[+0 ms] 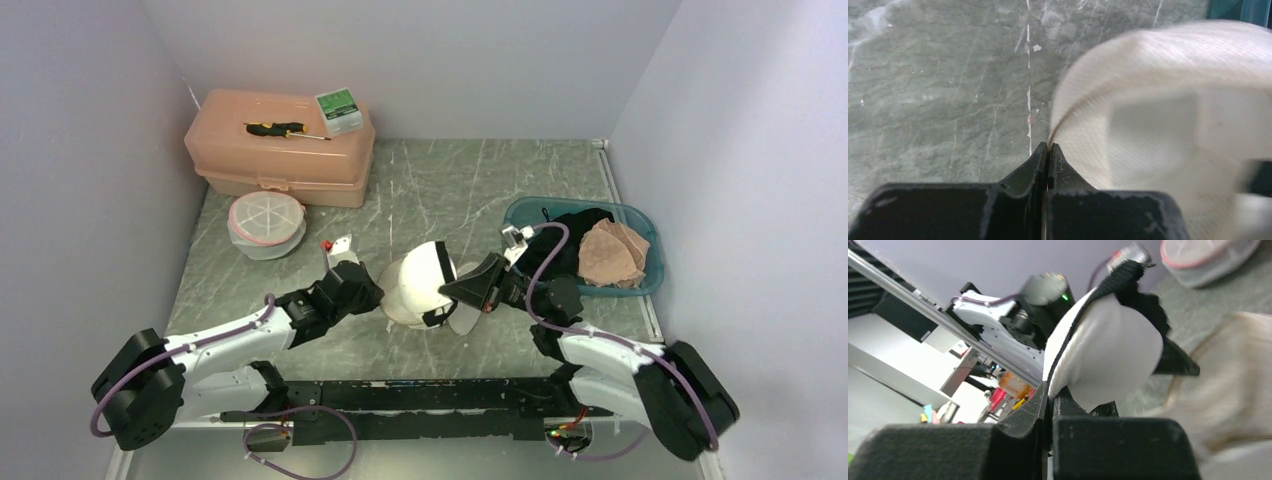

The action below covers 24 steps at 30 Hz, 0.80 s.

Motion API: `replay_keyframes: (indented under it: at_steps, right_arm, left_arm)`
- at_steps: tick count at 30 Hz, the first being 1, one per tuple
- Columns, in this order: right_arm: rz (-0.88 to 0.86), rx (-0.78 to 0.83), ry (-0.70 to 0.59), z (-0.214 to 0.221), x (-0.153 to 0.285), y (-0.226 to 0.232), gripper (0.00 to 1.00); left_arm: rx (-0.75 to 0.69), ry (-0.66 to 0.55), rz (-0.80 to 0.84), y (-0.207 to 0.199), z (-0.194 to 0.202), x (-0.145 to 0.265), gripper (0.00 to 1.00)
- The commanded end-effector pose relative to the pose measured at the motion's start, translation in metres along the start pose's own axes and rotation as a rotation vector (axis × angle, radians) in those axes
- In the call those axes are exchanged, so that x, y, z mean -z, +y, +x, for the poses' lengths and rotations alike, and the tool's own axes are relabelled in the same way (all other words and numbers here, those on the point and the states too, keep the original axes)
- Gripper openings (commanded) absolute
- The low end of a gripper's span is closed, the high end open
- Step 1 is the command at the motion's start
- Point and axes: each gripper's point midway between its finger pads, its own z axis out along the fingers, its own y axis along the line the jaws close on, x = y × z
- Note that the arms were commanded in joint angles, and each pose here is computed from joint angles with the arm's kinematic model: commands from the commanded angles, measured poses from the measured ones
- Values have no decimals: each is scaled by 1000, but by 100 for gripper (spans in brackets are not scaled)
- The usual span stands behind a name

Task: Unzip the laundry bag and remove the bra
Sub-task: Pick up the bra from the laundry bag.

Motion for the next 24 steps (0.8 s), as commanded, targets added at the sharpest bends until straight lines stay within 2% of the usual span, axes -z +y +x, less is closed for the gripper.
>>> replay_keyframes:
  at_steps: [1, 5, 9, 14, 17, 20, 24]
  right_arm:
    - [-27, 211, -8, -28, -12, 31, 0]
    - [28, 287, 14, -39, -14, 42, 0]
    - [97, 361, -21, -54, -11, 46, 0]
    - [351, 509, -138, -99, 6, 47, 0]
    - [568, 586, -270, -139, 31, 49, 0]
    - [928, 591, -455, -183, 83, 40, 0]
    - [1307, 585, -534, -205, 142, 31, 0]
  left_arm:
    - [-16, -35, -35, 11, -4, 2, 3]
    - [-17, -33, -39, 10, -5, 1, 3]
    - [-18, -35, -40, 9, -7, 2, 3]
    - [-22, -41, -48, 12, -9, 9, 3]
    - [-23, -49, -60, 16, -11, 15, 3]
    - [-21, -59, -69, 20, -14, 21, 3]
    - [-39, -77, -72, 18, -22, 29, 3]
